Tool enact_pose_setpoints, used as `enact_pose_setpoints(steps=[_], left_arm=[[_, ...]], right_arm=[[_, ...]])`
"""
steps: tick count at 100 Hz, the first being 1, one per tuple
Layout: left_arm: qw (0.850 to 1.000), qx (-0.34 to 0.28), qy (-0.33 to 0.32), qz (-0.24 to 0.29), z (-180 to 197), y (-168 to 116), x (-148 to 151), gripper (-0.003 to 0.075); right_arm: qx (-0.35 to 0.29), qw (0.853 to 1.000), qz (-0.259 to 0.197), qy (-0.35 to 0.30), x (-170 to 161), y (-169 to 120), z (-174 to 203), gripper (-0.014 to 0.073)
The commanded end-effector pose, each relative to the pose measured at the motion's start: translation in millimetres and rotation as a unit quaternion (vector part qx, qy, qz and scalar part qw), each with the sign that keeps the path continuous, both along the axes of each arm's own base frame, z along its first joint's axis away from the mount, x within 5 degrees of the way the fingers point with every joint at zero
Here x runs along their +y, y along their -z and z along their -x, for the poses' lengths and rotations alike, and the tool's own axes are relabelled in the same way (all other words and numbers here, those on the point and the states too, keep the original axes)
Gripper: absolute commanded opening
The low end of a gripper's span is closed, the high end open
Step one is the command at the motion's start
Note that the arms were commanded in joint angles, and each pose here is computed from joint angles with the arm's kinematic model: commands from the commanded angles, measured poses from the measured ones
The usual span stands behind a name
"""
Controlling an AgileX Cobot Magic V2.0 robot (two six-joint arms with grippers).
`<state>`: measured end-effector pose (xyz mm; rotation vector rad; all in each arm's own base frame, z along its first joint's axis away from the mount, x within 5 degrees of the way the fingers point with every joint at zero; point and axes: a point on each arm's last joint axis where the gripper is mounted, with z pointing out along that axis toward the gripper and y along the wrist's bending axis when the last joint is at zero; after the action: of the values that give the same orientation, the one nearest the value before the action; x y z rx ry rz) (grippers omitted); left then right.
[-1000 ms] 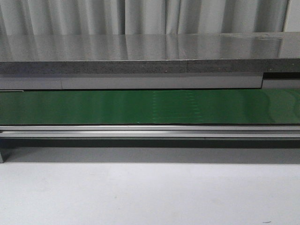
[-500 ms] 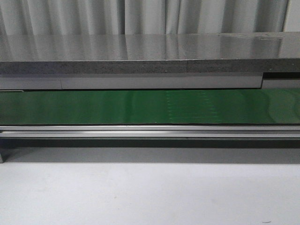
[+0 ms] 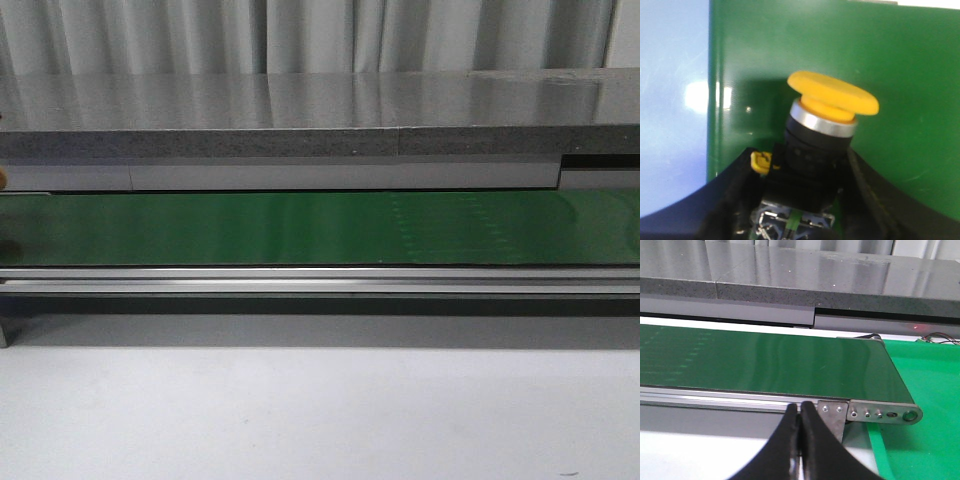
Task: Move button from left to right
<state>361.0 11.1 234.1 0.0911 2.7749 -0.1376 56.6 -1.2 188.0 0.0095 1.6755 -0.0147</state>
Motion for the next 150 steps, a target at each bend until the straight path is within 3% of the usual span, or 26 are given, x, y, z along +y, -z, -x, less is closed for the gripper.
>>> enact_pose_setpoints(steps=[1,11,20,42,75,112,150], left_arm=[[0.998,-0.055,-0.004,0.007,-2.0,-26.6,-3.6,0.0396],[0.998,-0.055,-0.004,0.007,-2.0,-26.6,-3.6,0.0573],[0.999,-0.053,-0.004,0.008,-1.6,-26.3,-3.7,0.0629],[0.997,-0.075,-0.003,0.007,6.0,-43.8,-4.2,0.0624],[0.98,-0.199,-0.015,0.0,49.2,-95.4,-5.3,0.0624],[0.93,-0.367,-0.011,0.001,153.5,-105.0,-21.6,0.0624],[0.877,-0.48,0.006,0.016,251.3,-73.1,-25.3,0.0624]], right_arm=[[-0.05,0.999,0.007,-0.003,0.4,-8.6,0.8,-0.0068],[-0.05,0.999,0.007,-0.003,0.4,-8.6,0.8,-0.0068],[-0.05,0.999,0.007,-0.003,0.4,-8.6,0.8,-0.0068],[-0.05,0.999,0.007,-0.003,0.4,-8.6,0.8,-0.0068],[-0.05,0.999,0.007,-0.003,0.4,-8.6,0.8,-0.0068],[-0.05,0.999,0.007,-0.003,0.4,-8.6,0.8,-0.0068],[-0.05,0.999,0.007,-0.003,0.4,-8.6,0.8,-0.0068]])
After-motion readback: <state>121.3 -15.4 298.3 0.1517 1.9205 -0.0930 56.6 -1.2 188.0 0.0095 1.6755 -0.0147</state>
